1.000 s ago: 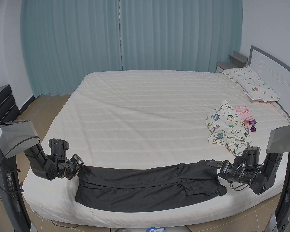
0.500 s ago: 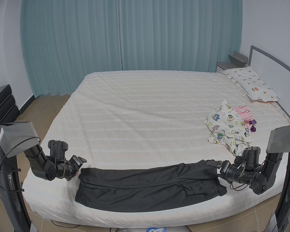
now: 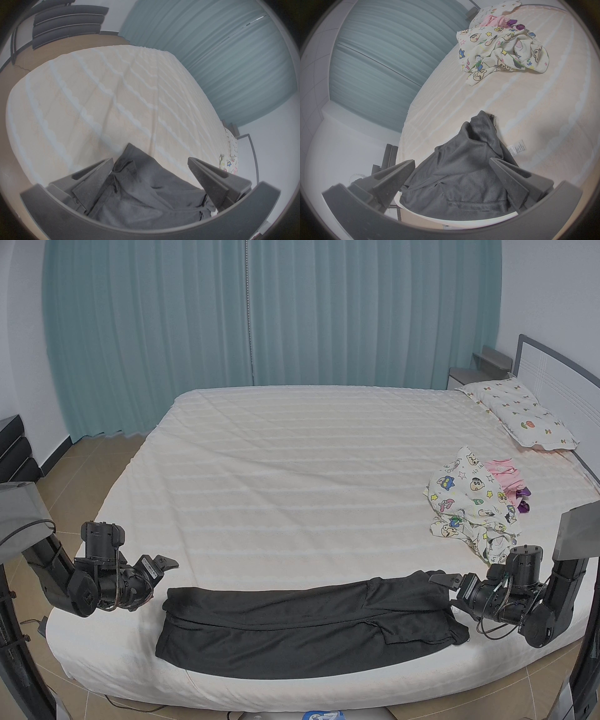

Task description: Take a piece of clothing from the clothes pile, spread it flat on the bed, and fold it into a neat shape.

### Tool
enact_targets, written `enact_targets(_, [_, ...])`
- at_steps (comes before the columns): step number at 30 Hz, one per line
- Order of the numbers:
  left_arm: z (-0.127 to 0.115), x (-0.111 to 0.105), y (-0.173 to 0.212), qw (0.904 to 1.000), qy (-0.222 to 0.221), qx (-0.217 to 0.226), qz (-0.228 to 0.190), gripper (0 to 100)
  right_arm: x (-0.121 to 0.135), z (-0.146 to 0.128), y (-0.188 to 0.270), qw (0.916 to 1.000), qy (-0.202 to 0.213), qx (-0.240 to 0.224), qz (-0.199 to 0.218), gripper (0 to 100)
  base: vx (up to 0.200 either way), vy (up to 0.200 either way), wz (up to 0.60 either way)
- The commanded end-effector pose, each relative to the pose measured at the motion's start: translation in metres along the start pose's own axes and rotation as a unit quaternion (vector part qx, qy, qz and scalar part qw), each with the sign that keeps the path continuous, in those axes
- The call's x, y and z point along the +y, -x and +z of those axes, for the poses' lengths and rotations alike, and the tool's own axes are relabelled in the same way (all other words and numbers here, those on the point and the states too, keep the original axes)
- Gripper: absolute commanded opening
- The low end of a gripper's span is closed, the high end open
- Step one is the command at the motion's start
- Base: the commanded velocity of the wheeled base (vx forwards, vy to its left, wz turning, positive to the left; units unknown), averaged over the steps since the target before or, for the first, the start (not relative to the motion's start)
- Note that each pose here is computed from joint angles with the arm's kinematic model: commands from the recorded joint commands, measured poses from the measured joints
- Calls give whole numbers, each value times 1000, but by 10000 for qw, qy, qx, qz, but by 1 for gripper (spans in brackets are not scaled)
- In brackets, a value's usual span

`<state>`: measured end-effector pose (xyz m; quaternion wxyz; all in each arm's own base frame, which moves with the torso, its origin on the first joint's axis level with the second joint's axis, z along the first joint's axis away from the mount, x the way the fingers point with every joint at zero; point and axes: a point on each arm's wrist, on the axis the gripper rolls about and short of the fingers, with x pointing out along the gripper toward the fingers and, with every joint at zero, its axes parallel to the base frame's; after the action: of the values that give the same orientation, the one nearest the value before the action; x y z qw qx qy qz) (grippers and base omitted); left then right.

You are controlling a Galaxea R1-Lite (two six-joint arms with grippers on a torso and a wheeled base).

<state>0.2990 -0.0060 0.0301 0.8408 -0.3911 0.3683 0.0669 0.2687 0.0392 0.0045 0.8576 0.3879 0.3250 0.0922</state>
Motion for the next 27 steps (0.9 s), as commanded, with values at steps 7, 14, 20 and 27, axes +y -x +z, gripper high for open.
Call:
enact_targets(7, [-35,14,18,9981,214,497,293,100,-2,-4,0,9999,-26,92,-33,100,0,0,0])
enact_targets(14, [-37,15,17,9968,402,659,218,100,-3,-5,-1,9999,-37,102,-53,100,0,0,0])
enact_targets(20, [-39,17,17,9963,420,716,228,100,-6,-6,-2,9999,-54,137,-89,100,0,0,0])
enact_targets(27, [-40,18,14,9960,428,745,263,100,-5,-6,-2,9999,-45,133,-75,100,-86,0,0])
